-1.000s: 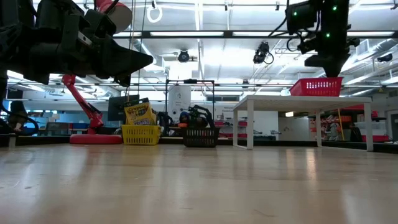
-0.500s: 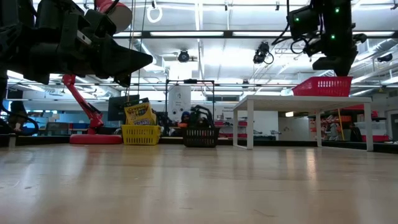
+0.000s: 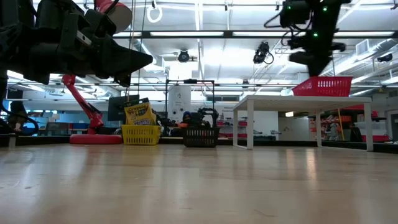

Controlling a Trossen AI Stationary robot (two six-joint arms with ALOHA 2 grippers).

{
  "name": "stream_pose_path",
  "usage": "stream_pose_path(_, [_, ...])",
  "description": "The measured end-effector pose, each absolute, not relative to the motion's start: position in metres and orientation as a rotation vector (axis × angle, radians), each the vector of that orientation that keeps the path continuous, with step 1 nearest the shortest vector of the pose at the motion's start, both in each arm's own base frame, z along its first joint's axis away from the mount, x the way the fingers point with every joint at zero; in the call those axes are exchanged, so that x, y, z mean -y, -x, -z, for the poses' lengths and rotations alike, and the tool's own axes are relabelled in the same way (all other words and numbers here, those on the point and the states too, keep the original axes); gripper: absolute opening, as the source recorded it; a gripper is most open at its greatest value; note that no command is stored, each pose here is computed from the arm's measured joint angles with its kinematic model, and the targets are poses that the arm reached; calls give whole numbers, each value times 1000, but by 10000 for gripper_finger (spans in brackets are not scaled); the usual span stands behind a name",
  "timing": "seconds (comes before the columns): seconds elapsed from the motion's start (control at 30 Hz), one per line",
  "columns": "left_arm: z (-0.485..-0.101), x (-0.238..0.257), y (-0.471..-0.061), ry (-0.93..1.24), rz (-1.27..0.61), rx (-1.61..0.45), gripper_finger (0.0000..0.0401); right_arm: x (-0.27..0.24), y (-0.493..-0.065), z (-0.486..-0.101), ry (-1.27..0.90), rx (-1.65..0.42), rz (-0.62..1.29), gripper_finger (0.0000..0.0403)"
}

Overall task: Pick & Place Office Desk Supplies
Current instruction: Put the red bin with the rubber bands onto the white shelf

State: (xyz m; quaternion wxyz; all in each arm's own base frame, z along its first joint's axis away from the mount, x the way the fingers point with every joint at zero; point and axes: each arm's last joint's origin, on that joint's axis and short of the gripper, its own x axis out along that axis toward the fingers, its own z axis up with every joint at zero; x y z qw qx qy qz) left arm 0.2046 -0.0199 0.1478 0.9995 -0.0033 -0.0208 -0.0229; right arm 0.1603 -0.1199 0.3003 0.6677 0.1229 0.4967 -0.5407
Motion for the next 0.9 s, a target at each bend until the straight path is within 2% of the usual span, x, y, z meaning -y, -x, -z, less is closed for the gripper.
stream_pose_path(0.37, [-148, 20, -205, 7, 46, 42, 13, 127, -174, -319, -298, -951, 1155, 8])
stream_pose_path(0.57, [-148, 20, -205, 7, 46, 42, 13, 136, -190, -297, -327, -1011, 1114, 8])
stream_pose_path(0.9, [-148, 20, -205, 7, 45, 42, 13, 143, -193, -291, -302, -1049, 1144, 8])
